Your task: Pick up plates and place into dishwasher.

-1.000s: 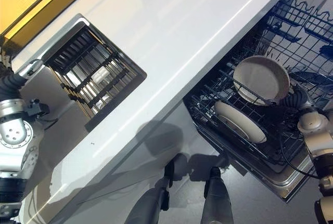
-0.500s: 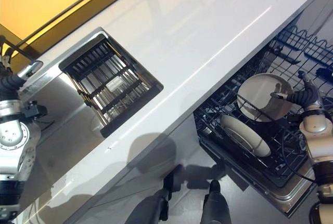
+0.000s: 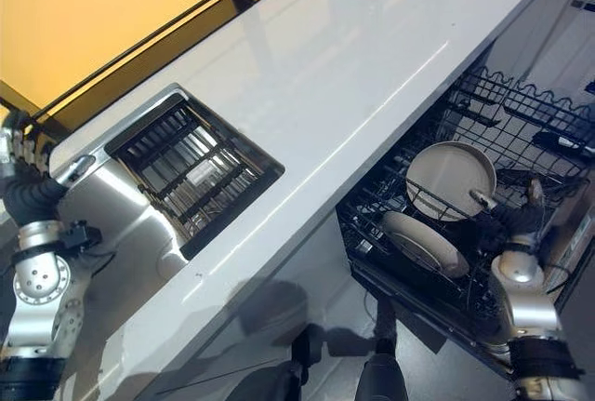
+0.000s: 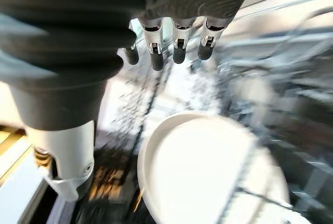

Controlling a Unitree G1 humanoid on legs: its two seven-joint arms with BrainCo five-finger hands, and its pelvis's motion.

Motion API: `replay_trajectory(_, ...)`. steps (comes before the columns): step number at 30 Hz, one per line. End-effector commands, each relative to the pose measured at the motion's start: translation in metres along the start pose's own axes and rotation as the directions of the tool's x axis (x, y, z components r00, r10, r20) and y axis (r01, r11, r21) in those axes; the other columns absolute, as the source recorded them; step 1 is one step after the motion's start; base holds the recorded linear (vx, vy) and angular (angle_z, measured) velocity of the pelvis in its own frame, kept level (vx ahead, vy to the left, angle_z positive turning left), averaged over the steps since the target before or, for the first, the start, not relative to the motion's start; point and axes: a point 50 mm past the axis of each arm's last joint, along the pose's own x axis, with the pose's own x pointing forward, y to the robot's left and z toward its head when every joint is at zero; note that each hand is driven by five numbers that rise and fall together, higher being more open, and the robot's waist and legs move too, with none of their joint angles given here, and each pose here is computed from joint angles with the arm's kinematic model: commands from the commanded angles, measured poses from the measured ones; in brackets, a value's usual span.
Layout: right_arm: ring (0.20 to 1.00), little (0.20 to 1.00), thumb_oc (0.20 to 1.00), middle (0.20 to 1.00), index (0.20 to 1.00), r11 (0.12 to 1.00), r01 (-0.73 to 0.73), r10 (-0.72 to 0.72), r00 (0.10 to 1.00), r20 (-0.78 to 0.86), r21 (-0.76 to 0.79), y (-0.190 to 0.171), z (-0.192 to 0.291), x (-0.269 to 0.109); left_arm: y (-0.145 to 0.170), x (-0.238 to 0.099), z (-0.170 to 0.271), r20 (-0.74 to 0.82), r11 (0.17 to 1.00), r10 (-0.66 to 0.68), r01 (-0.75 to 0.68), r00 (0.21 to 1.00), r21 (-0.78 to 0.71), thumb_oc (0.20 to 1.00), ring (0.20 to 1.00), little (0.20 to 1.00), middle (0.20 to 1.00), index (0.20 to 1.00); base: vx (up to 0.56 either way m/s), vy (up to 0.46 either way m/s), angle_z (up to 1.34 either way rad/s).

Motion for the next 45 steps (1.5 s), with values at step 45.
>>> replay_trajectory(45, 1.0, 1.0, 1.0, 1.0, 1.0, 0.923, -0.221, 0.124, 0.946, 0.299, 0.315, 0.078, 0.084, 0.003, -0.053, 0.02, 0.022, 0.117, 0.982, 0.008, 0.014, 0.993, -0.191, 1.0, 1.0, 1.0, 1.0, 1.0, -0.03, 0.032, -0.09)
